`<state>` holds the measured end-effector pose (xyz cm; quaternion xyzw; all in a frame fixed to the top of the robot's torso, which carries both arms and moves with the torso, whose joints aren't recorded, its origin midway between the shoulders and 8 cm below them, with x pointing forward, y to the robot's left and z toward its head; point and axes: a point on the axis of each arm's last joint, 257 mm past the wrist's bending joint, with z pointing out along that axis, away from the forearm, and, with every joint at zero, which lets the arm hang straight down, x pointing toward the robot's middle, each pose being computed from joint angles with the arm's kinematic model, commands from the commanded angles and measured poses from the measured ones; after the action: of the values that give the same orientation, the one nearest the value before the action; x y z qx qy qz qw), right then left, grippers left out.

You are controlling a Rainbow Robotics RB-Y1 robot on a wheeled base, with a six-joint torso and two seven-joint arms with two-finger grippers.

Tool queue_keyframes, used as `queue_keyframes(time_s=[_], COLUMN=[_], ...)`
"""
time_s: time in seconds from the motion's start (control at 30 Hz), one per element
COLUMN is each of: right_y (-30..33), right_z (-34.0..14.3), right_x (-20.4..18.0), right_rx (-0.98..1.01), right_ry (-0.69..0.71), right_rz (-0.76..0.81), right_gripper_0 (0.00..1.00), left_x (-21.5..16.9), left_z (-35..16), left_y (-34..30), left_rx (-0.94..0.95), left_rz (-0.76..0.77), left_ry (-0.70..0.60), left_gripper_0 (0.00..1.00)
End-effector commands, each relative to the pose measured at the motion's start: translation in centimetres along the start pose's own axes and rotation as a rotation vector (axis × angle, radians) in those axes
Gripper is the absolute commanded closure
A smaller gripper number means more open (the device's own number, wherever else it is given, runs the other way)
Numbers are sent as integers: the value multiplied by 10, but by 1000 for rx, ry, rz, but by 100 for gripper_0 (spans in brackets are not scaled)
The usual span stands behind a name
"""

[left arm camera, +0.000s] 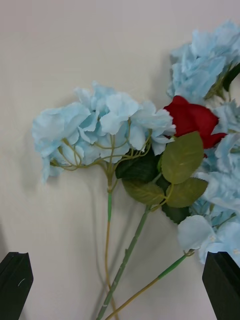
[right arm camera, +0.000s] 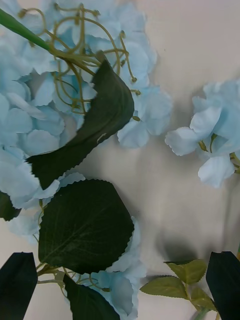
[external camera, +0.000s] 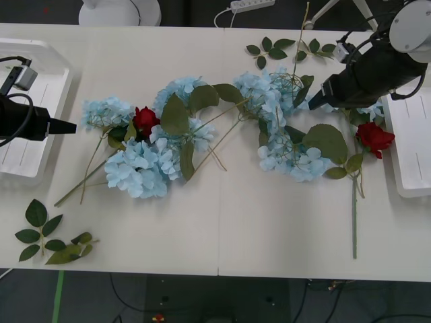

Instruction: Place the red flowers into the right box and the blue flowers into the left box. If a person shows an open palm, hand one flower to the person first, then continue sorting.

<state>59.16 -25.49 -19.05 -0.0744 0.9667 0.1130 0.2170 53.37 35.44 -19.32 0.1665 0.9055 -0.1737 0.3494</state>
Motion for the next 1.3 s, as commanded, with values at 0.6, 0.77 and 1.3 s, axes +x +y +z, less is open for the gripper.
queue_keyframes(time_s=[0.6, 0.77, 1.3], right_y=[-69, -76, -78], right_z=[31, 41, 71], right_x=[-19, -12, -13], right_rx=[180, 195, 205], right_ry=[-109, -104, -164], right_rz=[193, 219, 269], right_gripper_0=[0, 0, 0], left_x=[-13, -4, 12], left_z=[81, 96, 122], left_y=[15, 8, 17], left_rx=[-152, -145, -215], left_rz=[140, 141, 222], left_ry=[118, 146, 218], left_gripper_0=[0, 0, 0])
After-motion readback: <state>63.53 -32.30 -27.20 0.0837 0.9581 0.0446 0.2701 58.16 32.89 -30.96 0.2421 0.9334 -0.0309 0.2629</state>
